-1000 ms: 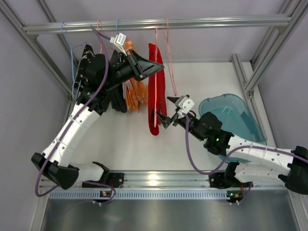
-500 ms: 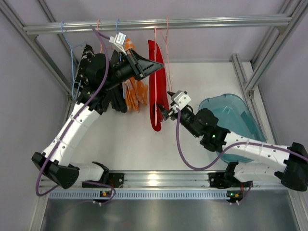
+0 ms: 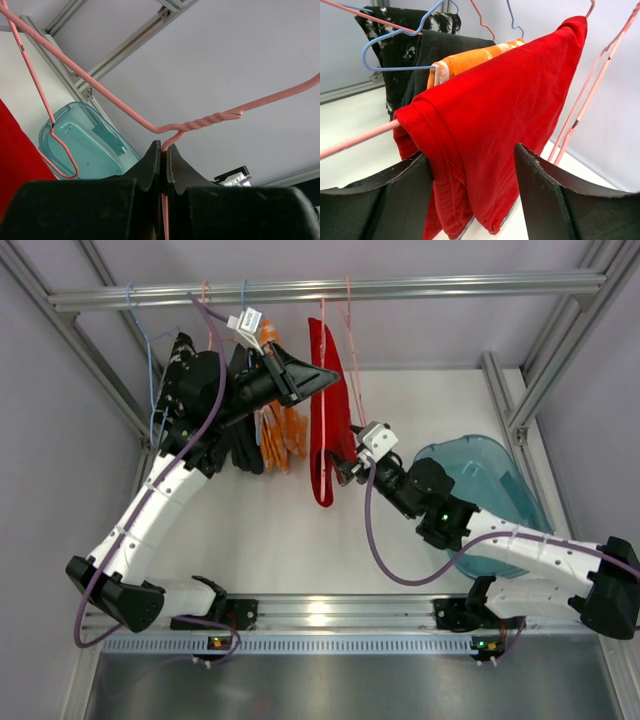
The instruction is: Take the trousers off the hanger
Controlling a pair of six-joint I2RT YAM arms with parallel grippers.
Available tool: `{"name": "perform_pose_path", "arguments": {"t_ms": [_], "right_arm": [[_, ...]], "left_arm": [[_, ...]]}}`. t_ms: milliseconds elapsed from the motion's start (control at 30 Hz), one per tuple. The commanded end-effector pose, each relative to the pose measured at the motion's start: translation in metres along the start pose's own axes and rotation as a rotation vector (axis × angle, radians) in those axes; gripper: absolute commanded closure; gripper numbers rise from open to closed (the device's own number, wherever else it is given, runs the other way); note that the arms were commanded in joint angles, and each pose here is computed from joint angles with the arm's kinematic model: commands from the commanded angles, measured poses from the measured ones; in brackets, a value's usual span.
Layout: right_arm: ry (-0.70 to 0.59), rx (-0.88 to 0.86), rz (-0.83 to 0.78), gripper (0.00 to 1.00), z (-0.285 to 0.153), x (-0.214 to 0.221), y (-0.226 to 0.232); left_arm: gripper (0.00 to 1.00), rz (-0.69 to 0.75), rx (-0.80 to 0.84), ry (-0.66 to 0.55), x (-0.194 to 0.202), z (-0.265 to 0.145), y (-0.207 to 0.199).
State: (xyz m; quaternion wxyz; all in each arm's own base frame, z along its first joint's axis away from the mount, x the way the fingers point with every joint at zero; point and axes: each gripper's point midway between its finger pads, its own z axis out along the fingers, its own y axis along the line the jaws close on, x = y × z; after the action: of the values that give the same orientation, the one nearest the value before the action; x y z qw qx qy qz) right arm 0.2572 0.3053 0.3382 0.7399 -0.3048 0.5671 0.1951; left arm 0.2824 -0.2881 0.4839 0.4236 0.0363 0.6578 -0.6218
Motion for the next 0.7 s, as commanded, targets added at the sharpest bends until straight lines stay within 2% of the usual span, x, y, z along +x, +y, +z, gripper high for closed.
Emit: {"name": "perform_pose_path", "arguments": {"t_ms": [0,133,200,533,600,667], "right_arm": [[-0.118,0.086,0.013,0.36,0.017,-0.045,-0.023],[-0.119,0.135,0.008,0.28,0.026,-0.047,-0.030],[-0.117,0.173,0.013,0.28,0.029,-0.049,-0.036],[-0.113,0.254,-0.028,0.46,0.039,-0.050,-0.049],[-0.122,0.258,-0.034,0.48,0.039,-0.051,-0.050],[-0.113,0.259,-0.037,0.44,0.042,-0.045,-0.049]], "left_arm": [[1.00,0.152,0.215,-0.103,-0.028,-0.016,-0.070],[1.00,0.139,0.205,-0.101,-0.026,-0.016,-0.066],[1.00,0.130,0.205,-0.098,-0.025,-0.016,-0.066],[1.00,0.100,0.194,-0.081,-0.018,-0.017,-0.058],[1.00,0.101,0.196,-0.079,-0.017,-0.020,-0.060],[1.00,0.098,0.198,-0.076,-0.016,-0.021,-0.061]]}}
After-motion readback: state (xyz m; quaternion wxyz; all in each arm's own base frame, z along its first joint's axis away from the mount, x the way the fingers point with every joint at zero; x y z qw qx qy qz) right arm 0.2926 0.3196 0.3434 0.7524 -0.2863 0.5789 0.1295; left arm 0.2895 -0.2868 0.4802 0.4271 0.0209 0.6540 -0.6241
